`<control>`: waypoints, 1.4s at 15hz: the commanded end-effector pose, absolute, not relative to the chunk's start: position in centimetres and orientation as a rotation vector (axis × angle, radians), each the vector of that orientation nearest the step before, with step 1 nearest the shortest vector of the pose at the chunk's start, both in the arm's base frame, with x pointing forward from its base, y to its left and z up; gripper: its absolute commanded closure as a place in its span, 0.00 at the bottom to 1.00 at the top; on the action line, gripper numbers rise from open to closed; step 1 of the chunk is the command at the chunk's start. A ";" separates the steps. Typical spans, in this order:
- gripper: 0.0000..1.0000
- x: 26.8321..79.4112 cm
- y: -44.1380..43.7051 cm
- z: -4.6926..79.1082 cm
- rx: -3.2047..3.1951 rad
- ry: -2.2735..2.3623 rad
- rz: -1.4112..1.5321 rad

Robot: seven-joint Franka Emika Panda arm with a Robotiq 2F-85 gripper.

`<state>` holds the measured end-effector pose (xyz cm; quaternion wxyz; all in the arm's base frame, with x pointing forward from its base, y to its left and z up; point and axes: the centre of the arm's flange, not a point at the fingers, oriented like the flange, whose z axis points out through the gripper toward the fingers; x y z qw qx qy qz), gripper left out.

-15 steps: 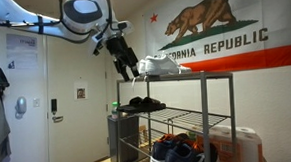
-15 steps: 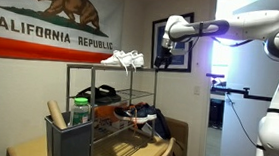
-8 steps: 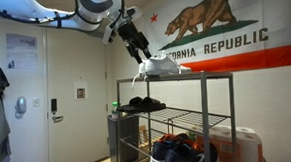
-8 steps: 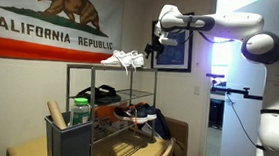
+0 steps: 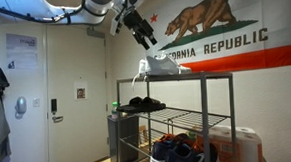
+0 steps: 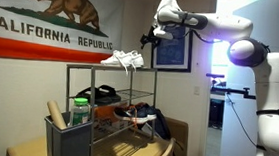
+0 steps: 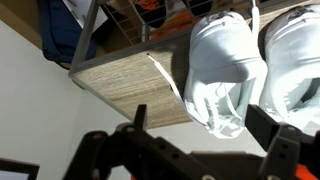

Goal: Move the right sneaker, on the top shelf to the shelf beneath it

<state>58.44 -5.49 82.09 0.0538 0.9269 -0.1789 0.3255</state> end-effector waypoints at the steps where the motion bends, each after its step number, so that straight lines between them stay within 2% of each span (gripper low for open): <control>1: 0.00 62.6 -4.7 81.4 2.797 -0.582 0.973; 7: 0.00 67.2 -4.1 75.6 2.786 -0.582 0.868; 9: 0.28 67.8 -4.3 74.9 2.766 -0.584 0.860; 15: 0.75 67.5 -5.2 76.0 2.712 -0.591 0.873; 18: 0.93 66.9 -6.0 76.3 2.677 -0.608 0.843; 21: 0.97 65.3 -6.4 77.3 2.663 -0.620 0.815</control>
